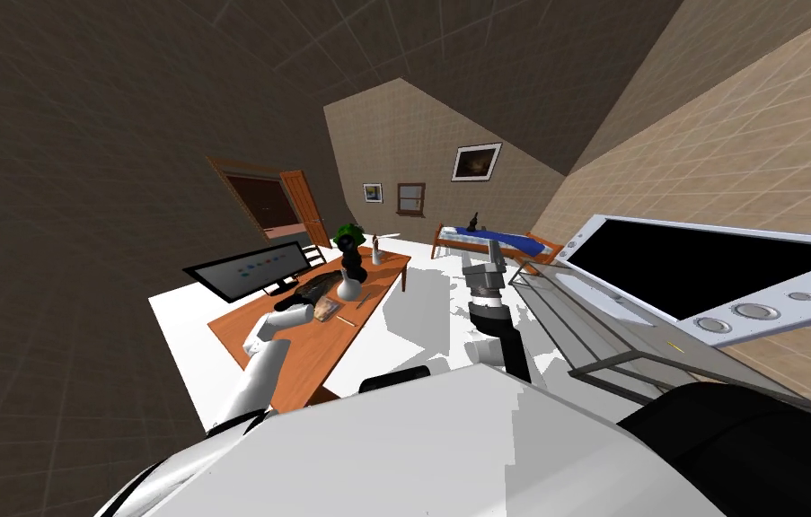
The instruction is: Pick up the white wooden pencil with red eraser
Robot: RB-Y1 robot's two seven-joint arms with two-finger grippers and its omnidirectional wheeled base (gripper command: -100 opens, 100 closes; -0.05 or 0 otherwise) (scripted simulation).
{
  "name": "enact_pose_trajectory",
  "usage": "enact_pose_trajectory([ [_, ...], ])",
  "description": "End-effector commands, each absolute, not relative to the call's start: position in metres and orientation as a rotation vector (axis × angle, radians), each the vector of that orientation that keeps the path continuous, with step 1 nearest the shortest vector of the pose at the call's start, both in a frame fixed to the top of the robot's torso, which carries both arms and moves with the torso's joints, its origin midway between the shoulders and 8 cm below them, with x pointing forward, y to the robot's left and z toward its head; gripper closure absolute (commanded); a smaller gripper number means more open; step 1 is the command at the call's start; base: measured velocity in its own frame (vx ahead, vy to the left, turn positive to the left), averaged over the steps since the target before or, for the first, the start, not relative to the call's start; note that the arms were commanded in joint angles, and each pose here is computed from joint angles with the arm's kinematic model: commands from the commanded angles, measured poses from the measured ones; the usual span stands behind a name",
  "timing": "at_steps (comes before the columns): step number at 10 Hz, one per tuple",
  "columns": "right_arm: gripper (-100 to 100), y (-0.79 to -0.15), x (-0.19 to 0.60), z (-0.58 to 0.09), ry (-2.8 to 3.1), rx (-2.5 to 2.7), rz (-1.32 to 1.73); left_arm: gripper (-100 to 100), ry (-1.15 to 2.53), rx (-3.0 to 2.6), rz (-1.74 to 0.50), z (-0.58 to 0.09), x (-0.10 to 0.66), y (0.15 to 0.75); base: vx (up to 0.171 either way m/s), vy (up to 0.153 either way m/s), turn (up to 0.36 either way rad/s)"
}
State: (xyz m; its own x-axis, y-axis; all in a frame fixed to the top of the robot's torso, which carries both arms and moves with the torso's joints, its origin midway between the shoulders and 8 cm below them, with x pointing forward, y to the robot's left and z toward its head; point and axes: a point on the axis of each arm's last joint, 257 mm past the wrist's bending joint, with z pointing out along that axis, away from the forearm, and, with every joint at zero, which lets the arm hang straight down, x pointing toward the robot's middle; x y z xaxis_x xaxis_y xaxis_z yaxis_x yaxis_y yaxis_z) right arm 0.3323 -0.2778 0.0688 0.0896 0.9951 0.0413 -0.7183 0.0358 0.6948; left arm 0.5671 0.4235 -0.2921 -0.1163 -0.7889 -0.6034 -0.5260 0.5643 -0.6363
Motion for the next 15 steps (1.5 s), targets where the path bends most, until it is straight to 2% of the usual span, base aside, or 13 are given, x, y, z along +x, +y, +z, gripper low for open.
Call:
enact_pose_trajectory([
  [1,0,-0.278,0.332,0.069,0.536,0.651,1.417,-100,1.813,-1.109,-0.308,-0.308,0.564,0.422,0.006,0.006,0.027],
  [4,0,-0.278,0.332,0.069,0.536,0.651,1.417,-100,1.9,-1.195,-0.236,-0.334,0.553,0.445,0.018,0.01,-0.144],
  [15,0,-0.278,0.332,0.069,0.536,0.651,1.417,-100,2.132,-1.446,-0.099,-0.418,0.49,0.473,0.022,0.01,-0.081],
])
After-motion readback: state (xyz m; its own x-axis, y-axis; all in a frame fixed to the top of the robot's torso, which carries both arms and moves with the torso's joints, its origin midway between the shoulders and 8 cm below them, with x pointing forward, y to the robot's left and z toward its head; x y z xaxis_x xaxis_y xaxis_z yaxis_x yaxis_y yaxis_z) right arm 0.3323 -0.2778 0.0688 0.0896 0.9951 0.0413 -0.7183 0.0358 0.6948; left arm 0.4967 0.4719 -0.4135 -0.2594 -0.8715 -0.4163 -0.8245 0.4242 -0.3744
